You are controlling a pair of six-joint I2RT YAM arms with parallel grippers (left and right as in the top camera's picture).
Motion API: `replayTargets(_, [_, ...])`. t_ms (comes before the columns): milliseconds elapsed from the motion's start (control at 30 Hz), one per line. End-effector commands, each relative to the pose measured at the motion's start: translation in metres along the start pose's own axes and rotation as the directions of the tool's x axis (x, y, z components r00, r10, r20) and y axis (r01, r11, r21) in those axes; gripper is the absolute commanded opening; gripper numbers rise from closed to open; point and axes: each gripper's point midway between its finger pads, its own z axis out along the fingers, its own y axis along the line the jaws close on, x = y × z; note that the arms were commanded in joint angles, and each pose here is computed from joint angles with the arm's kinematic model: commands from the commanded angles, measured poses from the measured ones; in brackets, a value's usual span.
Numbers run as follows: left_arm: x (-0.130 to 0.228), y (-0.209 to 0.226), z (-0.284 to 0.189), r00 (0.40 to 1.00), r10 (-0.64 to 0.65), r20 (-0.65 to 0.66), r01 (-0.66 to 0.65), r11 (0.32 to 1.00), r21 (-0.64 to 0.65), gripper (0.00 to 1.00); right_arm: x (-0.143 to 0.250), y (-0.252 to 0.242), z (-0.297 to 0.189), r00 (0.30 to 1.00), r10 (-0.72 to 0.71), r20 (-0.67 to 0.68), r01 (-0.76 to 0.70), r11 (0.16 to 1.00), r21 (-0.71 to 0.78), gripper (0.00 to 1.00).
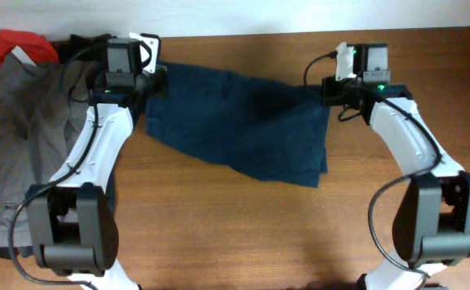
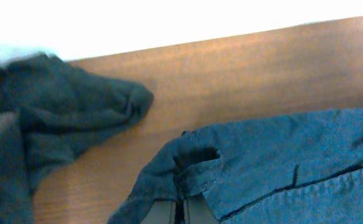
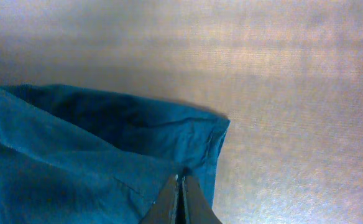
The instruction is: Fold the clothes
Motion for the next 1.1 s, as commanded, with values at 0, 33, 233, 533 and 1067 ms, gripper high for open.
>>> replayTargets(0, [-0.022, -0.001, -0.012, 0.998, -0.010, 0.060, 0.010, 1.000, 0.004, 0.01, -0.029, 0.001, -0.020, 0.996, 0.000, 0.085, 0.000, 1.000, 0.000, 0.04])
replayTargets(33, [-0.024, 0.000, -0.012, 0.997, -0.009, 0.071, 0.009, 1.000, 0.002, 0.01, -0.033, -0.001, -0.018, 0.995, -0.004, 0.102, 0.003, 1.000, 0.008, 0.04])
replayTargets(233, [-0.034, 0.001, 0.004, 0.991, -0.005, 0.132, 0.005, 1.000, -0.004, 0.00, -0.040, -0.006, 0.006, 0.990, -0.012, 0.141, 0.010, 1.000, 0.015, 0.04])
replayTargets(533, [-0.014, 0.001, 0.070, 0.985, -0.003, 0.172, 0.004, 1.000, -0.006, 0.99, -0.046, -0.016, 0.061, 0.974, -0.031, 0.224, 0.028, 0.999, 0.016, 0.84])
replayTargets(1067, [0.044, -0.001, 0.063, 0.996, -0.014, -0.085, 0.014, 1.000, -0.003, 0.99, 0.005, 0.006, 0.035, 1.000, 0.023, -0.020, -0.024, 0.996, -0.082, 0.99])
